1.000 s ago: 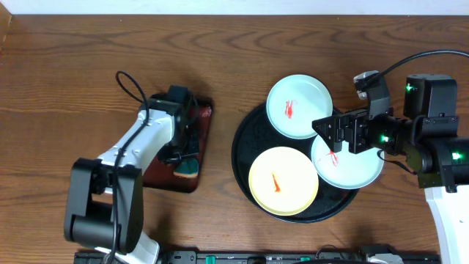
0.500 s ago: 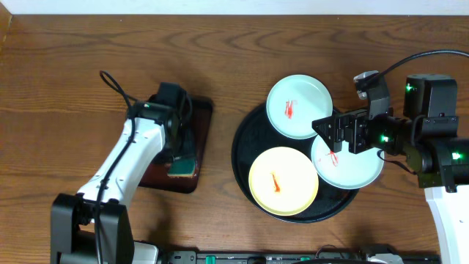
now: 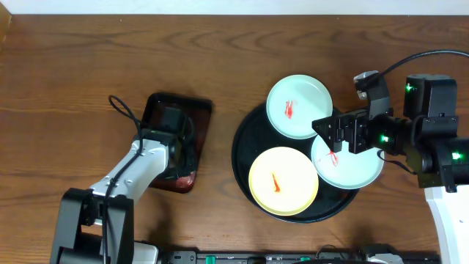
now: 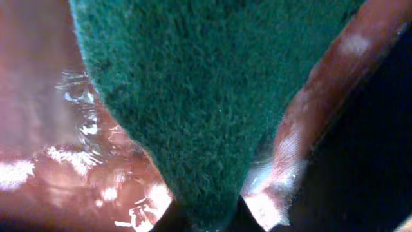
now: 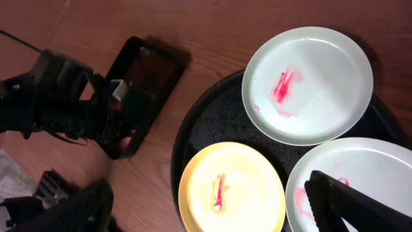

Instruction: Clean dirty plates on tray and stack at the side

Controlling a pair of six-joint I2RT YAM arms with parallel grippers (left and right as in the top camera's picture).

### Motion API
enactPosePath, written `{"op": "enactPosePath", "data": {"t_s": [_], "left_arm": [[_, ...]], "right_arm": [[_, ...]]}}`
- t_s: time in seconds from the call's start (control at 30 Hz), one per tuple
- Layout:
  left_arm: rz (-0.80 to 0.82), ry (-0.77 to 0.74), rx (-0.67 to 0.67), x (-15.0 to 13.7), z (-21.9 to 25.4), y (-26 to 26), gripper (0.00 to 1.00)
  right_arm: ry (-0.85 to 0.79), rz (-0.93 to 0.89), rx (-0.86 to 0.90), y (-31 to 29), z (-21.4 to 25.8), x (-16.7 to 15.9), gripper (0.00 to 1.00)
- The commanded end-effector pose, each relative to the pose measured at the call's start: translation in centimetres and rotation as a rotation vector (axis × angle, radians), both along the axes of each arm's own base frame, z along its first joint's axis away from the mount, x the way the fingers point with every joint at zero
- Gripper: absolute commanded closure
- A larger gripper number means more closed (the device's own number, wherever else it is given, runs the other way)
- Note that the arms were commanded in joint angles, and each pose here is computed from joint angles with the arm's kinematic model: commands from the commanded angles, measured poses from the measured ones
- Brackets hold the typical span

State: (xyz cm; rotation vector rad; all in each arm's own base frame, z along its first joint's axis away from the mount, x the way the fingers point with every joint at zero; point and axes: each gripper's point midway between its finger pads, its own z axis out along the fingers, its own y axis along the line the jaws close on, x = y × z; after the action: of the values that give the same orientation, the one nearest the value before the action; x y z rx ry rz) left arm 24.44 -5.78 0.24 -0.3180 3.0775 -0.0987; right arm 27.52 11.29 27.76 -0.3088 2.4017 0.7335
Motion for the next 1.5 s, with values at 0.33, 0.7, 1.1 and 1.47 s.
{"op": "enactPosePath", "data": {"t_s": [0.33,0.7,1.1,1.47], "left_arm": [[-0.027,-0.045,0.097,4.2,6.8,1.2,0.38],[-0.034,-0.097,0.153,5.9,3.9,1.9,0.35],[0.001,0.008,0.139,5.8,-0.5,1.4,0.92],[0.008,-0.102,0.119,8.5,5.4,0.9,0.4]], "right_arm": [[-0.008,-0.012,0.01,-0.1,0.6,0.2,0.05],[-0.007,-0.012,0.011,-0.1,0.6,0.2,0.05],[0.0,-0.012,0.01,-0.1,0.5,0.0,0.05],[0.007,-0.012,0.009,-0.1,0.4,-0.1,0.05]]}}
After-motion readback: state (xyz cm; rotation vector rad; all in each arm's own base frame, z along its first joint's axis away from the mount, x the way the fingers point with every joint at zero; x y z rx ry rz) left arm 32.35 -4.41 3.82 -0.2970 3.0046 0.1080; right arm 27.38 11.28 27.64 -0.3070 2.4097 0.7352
